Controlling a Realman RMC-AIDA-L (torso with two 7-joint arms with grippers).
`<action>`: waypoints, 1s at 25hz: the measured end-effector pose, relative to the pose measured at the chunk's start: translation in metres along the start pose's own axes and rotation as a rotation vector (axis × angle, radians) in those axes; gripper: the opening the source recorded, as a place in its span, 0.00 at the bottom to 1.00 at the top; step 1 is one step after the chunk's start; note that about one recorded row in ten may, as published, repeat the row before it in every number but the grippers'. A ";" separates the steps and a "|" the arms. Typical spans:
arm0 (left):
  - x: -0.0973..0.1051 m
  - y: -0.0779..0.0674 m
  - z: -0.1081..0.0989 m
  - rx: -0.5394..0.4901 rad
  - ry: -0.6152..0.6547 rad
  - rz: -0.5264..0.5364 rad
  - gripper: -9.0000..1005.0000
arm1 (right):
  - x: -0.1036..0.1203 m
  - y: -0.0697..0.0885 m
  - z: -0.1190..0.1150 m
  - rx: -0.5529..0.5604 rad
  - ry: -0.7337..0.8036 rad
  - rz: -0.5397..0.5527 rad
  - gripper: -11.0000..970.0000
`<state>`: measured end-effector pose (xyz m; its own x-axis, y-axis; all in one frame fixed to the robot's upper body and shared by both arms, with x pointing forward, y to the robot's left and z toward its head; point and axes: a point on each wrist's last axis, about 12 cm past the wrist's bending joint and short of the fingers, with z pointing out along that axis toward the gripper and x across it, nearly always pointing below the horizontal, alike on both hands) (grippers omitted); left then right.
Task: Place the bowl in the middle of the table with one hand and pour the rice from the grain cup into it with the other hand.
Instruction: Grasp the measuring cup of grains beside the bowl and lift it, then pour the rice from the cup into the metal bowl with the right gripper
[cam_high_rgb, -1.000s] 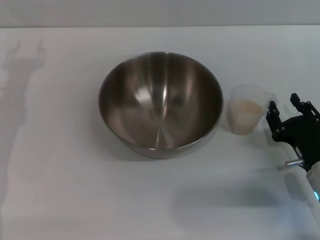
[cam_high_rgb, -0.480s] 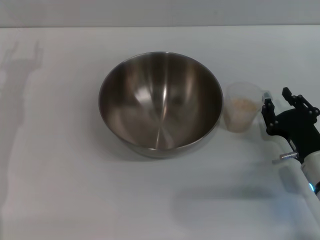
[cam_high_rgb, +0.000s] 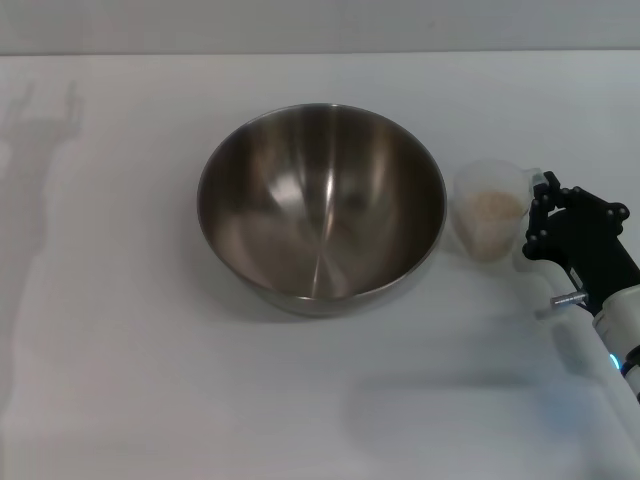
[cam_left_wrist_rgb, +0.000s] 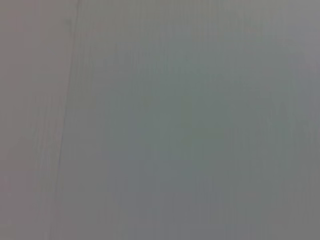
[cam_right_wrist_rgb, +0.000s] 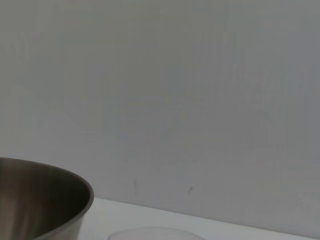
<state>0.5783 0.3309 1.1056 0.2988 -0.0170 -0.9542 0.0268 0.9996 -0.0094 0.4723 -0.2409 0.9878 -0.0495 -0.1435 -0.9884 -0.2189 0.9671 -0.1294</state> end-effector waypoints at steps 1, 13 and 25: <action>0.000 0.000 0.000 0.000 0.000 0.000 0.55 | 0.000 0.000 0.000 -0.001 0.000 0.000 0.08; 0.000 0.000 0.000 0.000 -0.001 0.000 0.55 | -0.006 -0.009 0.006 0.048 -0.040 0.003 0.04; 0.000 -0.007 0.002 0.005 -0.008 -0.014 0.55 | -0.064 -0.027 0.040 0.134 -0.385 -0.038 0.03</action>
<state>0.5796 0.3241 1.1064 0.3057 -0.0314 -0.9516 0.0358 0.9991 -0.0215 0.5208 -0.2496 1.0512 0.3307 -0.1153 -0.9367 -0.0831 0.9851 -0.1506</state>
